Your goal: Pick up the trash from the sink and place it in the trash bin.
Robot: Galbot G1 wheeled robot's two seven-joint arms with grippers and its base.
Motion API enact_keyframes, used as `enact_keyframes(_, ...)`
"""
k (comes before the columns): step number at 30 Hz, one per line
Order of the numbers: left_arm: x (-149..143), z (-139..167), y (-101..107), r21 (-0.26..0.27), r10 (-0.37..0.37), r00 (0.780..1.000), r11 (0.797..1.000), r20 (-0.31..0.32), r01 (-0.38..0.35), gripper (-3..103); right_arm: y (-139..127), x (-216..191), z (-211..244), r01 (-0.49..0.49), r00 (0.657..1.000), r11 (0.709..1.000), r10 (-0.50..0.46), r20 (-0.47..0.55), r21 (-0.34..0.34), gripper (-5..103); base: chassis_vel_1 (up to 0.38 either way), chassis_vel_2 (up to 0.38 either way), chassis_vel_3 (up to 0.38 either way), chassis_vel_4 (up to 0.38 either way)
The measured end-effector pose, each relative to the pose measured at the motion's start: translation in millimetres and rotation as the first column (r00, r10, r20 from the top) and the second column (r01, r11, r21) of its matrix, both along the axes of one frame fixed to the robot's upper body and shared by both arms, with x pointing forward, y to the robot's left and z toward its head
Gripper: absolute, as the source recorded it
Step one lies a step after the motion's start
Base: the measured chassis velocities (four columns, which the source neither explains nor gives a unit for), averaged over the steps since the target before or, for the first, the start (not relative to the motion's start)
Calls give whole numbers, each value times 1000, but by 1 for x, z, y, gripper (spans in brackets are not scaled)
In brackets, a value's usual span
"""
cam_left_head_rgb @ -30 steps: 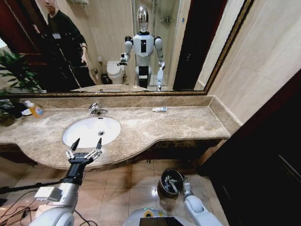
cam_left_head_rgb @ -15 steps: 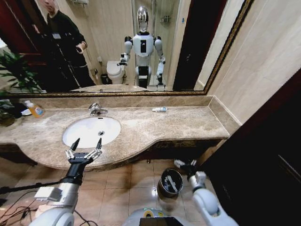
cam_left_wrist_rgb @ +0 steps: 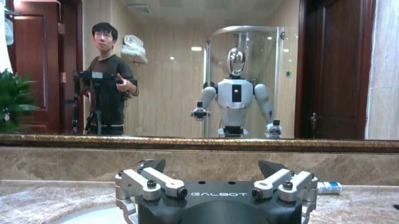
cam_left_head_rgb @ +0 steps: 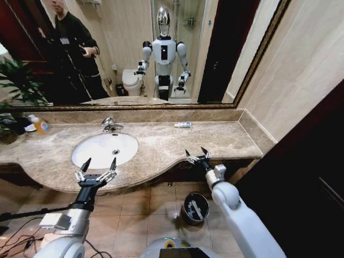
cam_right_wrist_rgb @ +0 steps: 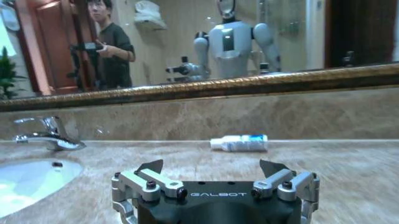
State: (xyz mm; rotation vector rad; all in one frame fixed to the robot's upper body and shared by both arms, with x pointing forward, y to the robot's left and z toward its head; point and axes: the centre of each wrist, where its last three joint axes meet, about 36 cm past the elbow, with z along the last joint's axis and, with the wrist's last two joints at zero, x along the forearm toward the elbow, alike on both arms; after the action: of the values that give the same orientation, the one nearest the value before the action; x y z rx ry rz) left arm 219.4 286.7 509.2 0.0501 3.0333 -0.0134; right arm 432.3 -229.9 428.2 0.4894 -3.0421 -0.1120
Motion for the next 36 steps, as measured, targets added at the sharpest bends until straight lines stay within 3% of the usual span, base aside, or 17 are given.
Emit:
enact_keyframes(2,0,0,0,0,0,1000,1000,0,0,100,-3,11,0,-20,1000,1000,20,-3,-3,100,0,0,0,0)
enact_keyframes(6,0,0,0,0,0,1000,1000,0,0,100,-25,71,5,-152,988,988,152,-23,-34,100,0,0,0,0)
enact_keyframes(10,0,0,0,0,0,1000,1000,0,0,100,-31,118,12,-206,978,977,204,-35,-57,100,0,0,0,0)
enact_keyframes(18,0,0,0,0,0,1000,1000,0,0,100,-30,186,18,-222,974,973,219,-52,-56,100,0,0,0,0)
enact_keyframes(28,0,0,0,0,0,1000,1000,0,0,100,-28,232,28,-267,962,961,260,-84,-75,100,0,0,0,0)
enact_keyframes(36,0,0,0,0,0,1000,1000,0,0,100,-28,250,27,-189,977,978,178,-114,-91,100,0,0,0,0)
